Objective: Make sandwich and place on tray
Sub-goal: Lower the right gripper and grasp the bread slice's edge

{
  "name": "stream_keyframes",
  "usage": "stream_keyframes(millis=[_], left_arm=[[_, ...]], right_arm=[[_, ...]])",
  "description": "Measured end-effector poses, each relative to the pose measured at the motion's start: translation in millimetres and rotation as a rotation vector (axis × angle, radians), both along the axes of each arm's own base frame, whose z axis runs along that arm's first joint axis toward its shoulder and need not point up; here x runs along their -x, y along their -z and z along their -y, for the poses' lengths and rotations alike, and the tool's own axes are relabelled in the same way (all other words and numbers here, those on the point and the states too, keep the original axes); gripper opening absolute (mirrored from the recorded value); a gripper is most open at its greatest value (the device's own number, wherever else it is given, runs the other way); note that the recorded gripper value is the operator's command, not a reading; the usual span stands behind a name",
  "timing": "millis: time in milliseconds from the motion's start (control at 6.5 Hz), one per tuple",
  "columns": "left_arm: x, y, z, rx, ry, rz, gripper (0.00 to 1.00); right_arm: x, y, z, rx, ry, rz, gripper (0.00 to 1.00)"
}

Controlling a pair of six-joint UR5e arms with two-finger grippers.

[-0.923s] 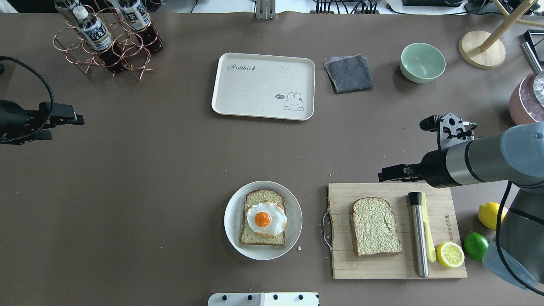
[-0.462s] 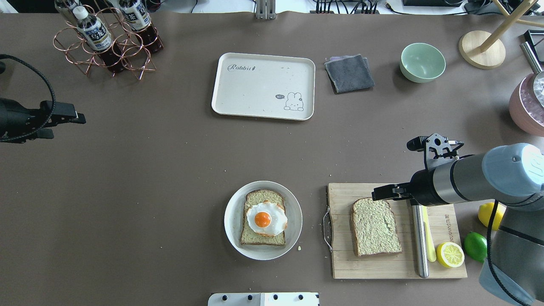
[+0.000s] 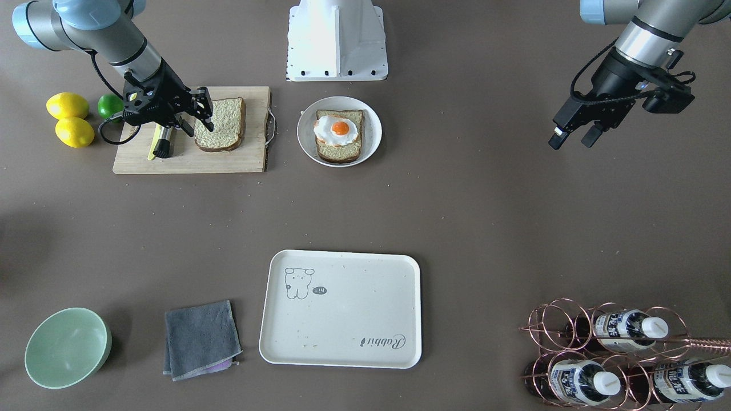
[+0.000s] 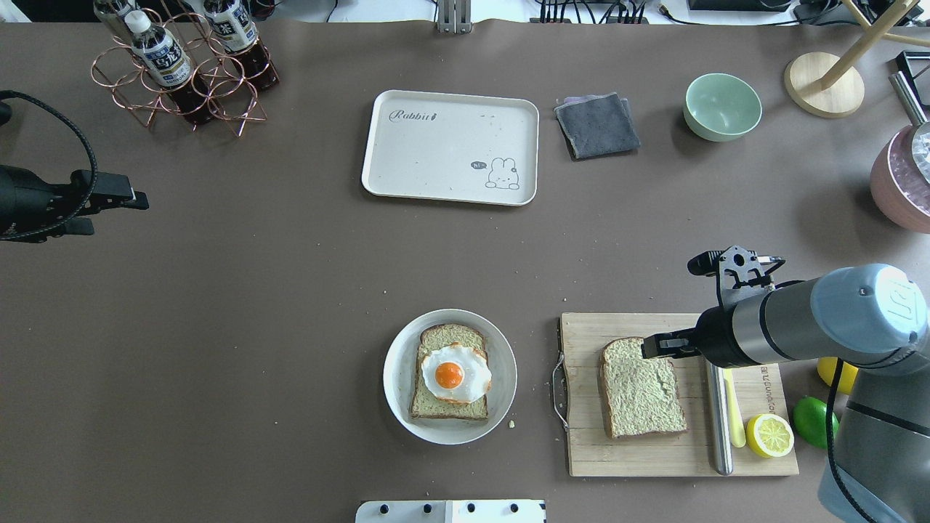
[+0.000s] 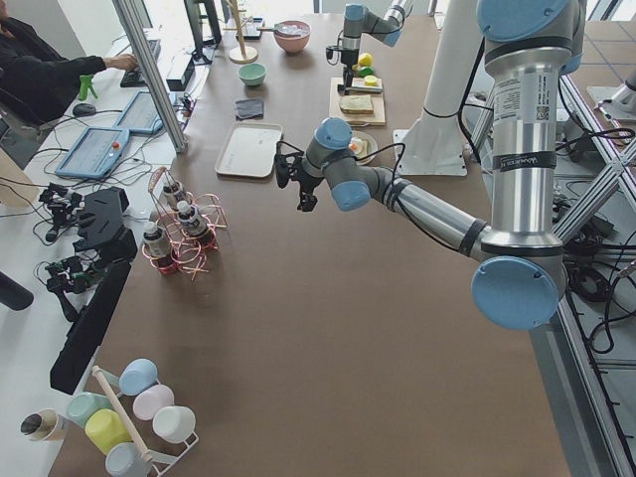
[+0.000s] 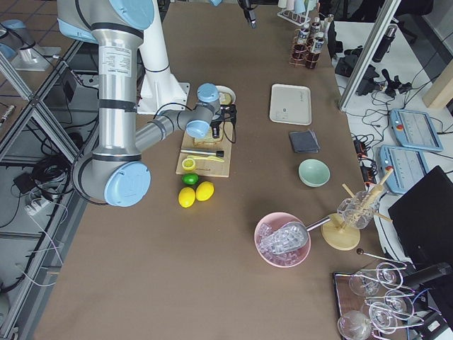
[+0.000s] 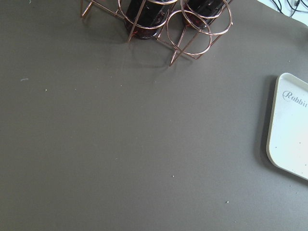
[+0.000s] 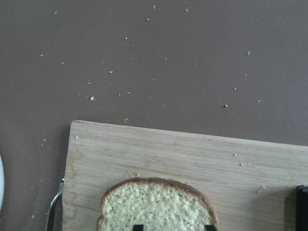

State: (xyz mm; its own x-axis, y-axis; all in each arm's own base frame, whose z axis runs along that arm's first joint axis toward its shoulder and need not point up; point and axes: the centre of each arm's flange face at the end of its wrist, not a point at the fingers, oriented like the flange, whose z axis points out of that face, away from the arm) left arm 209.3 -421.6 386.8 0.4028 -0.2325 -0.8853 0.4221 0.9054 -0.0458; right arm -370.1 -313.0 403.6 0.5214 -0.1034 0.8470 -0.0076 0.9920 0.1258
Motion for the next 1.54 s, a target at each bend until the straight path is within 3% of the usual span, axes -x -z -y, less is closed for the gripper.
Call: stream_keyframes(millis=[1077, 1231, 1385, 1538], left_arm=[[-2, 3, 5, -0.009, 0.012, 0.004, 0.97], [-3, 3, 5, -0.009, 0.012, 0.004, 0.97], [-3, 3, 6, -0.009, 0.012, 0.004, 0.97], [-3, 3, 6, -0.008, 0.012, 0.004, 0.97]], right_arm=[[12, -27, -28, -0.002, 0.036, -0.062, 0.57], [15, -30, -30, -0.004, 0.037, -0.072, 0.50], [17, -32, -31, -0.004, 0.039, -0.076, 0.04], [17, -33, -31, -0.006, 0.037, -0.079, 0.00]])
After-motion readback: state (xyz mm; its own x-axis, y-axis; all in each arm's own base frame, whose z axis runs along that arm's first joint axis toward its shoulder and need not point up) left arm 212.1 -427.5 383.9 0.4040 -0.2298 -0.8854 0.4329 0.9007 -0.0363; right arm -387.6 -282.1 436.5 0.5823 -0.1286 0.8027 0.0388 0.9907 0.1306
